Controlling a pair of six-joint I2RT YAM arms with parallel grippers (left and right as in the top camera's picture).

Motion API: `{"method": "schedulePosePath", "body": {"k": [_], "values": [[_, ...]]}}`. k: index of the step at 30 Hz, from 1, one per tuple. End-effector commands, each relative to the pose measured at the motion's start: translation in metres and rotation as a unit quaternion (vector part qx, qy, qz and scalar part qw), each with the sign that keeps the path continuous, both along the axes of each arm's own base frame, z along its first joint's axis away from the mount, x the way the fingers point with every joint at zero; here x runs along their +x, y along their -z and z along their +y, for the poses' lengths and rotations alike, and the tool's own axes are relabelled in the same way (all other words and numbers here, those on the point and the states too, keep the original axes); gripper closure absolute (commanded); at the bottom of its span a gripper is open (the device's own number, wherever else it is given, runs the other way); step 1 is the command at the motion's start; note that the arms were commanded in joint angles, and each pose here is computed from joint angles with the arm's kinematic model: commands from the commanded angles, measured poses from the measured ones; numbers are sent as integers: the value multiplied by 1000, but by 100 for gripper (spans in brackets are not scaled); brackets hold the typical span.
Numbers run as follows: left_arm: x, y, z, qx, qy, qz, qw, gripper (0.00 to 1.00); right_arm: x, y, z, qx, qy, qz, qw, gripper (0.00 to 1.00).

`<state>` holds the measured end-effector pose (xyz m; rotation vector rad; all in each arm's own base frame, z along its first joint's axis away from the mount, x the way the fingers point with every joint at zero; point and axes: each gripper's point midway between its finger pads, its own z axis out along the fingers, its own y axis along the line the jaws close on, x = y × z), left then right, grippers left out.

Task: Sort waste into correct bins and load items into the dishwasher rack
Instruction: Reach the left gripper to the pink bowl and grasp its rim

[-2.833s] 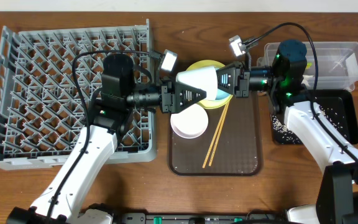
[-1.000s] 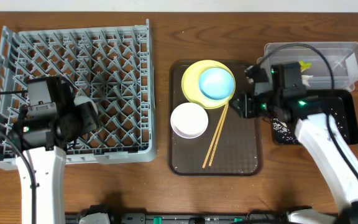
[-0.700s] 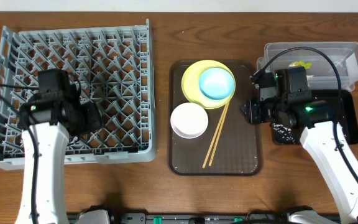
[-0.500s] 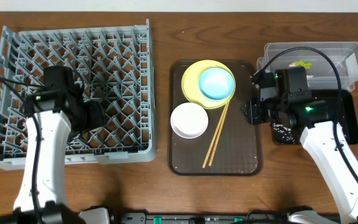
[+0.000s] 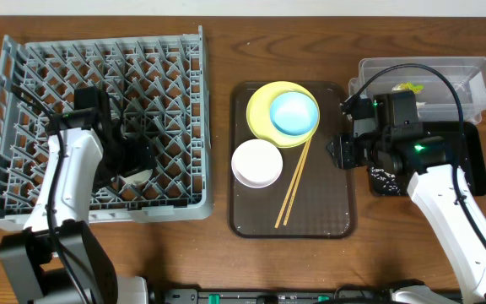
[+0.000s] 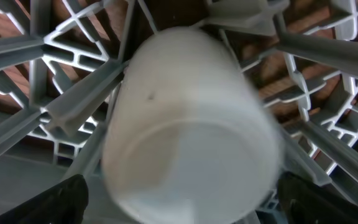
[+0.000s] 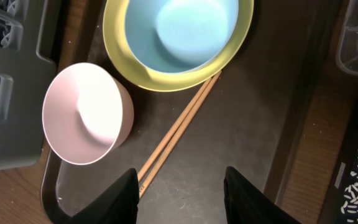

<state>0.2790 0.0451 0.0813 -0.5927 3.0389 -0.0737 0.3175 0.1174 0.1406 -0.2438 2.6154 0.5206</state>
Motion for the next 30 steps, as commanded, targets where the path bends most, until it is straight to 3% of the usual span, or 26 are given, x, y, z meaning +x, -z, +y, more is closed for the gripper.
{"method": "schedulePosePath", "body": {"k": [1, 7, 13, 19, 24, 30], "values": [[5, -23, 2, 7, 0, -38, 999, 1, 1, -2, 1, -4, -7, -5, 1000, 55], [15, -70, -20, -20, 20, -142, 989, 1, 1, -3, 1, -4, -7, -6, 1000, 45], [35, -110, -73, -48, 111, -245, 962, 0, 1, -3, 1, -4, -6, -6, 1000, 44], [39, -99, -146, -74, 222, -241, 942, 1, 0, 2, -10, -25, 15, 4, 1000, 53], [37, -72, -203, -66, 303, -217, 925, 1, -2, 14, -62, -92, 167, 42, 981, 46], [28, -35, -270, -55, 388, -203, 897, 2, -4, 17, -84, -90, 212, 59, 971, 45]]}}
